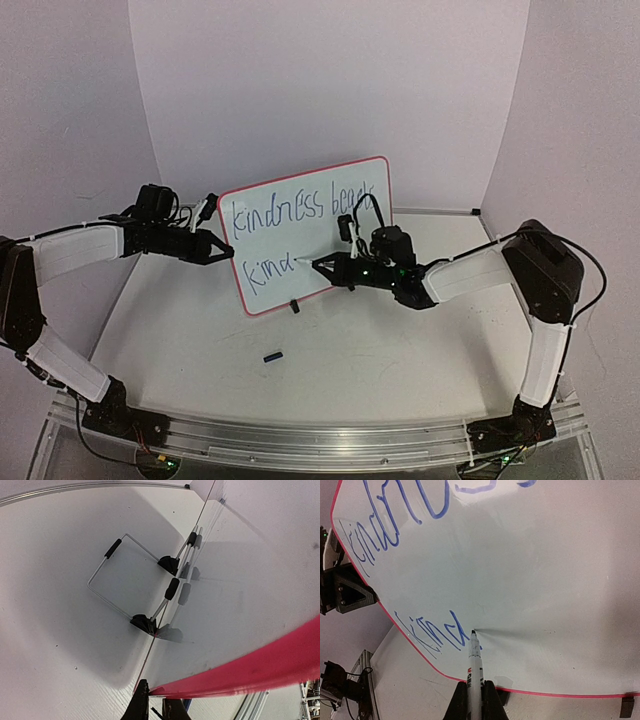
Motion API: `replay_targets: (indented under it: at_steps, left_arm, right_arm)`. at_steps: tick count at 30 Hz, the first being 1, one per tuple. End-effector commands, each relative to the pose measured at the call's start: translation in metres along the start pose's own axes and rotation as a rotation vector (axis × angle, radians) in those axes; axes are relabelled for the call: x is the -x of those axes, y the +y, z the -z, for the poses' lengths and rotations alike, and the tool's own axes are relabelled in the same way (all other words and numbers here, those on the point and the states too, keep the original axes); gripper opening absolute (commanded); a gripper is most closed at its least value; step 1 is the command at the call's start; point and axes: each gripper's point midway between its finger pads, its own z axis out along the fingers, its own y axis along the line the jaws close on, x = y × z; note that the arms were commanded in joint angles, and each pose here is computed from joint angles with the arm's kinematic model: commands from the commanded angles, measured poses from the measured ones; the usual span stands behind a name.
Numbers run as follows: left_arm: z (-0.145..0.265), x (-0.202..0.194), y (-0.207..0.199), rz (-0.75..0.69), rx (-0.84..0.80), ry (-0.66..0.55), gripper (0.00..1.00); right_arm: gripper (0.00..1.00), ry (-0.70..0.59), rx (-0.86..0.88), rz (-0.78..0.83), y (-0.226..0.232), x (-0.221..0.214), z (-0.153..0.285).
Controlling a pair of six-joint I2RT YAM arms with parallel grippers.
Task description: Write a sentence on the whiteboard
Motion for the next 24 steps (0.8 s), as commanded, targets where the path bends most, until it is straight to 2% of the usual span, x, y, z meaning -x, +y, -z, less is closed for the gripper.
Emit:
replay_targets:
  at_steps: [1,12,24]
  left_arm:
    - [0.004,0.005,-0.002,-0.065,0.033,0.002,0.00]
    - [0.004,0.005,-0.002,-0.065,0.035,0.001,0.00]
    - [0.004,0.005,-0.002,-0.067,0.038,0.002,0.00]
  right_arm:
    - [0.00,-0.021,-0.015,0.013,-0.007,0.004,-0.006]
    - [0.00,0.019,-0.030,-0.007,-0.016,-0.014,-0.006]
    - [0.00,-0.087,0.013,0.013,0.010,0.028,0.004]
